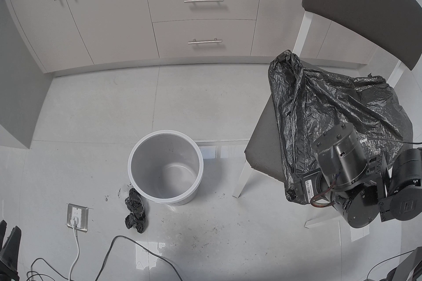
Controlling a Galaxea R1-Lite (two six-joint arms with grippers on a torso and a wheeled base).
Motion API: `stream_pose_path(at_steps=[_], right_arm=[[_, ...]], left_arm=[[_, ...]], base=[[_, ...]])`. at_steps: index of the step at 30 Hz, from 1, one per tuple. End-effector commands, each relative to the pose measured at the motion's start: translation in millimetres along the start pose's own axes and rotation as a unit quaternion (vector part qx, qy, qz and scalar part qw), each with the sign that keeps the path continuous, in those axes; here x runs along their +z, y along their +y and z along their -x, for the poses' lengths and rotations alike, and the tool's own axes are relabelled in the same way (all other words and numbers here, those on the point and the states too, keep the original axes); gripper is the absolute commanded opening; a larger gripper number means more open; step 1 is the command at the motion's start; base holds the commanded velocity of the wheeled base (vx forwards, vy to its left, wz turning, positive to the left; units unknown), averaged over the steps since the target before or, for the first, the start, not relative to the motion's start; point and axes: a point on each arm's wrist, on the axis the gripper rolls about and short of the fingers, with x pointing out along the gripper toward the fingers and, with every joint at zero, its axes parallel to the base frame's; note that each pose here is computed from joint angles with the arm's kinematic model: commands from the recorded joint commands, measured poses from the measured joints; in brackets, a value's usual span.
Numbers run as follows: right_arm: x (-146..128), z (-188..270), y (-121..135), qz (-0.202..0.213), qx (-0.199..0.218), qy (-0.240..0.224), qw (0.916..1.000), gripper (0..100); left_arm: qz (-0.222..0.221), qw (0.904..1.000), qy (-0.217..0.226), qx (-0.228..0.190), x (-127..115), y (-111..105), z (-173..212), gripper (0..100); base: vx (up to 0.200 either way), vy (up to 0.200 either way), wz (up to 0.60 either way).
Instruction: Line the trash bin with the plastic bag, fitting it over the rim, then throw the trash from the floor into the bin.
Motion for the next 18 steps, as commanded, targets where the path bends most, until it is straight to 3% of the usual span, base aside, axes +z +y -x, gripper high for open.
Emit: stream_pose_path(at_steps=[1, 12, 18], right_arm=[[-3.7, 3.2, 2.5, 0.007, 0.007, 0.001, 0.9999, 100], [-10.9, 4.2, 7.6, 0.024, 0.010, 0.006, 0.9996, 100], [-12.0, -4.6, 10.2, 0.032, -0.020, 0.010, 0.9992, 100]], left_arm=[[0.000, 1.0000, 0.000, 0.000, 0.1, -0.1, -0.2, 100], [0.000, 1.0000, 0.001, 0.000, -0.2, 0.1, -0.4, 100], [0.000, 1.0000, 0.001, -0.001, -0.5, 0.1, -0.2, 100]], base=[[0.000, 0.000, 0.00], [0.000, 0.000, 0.00], [0.000, 0.000, 0.00]])
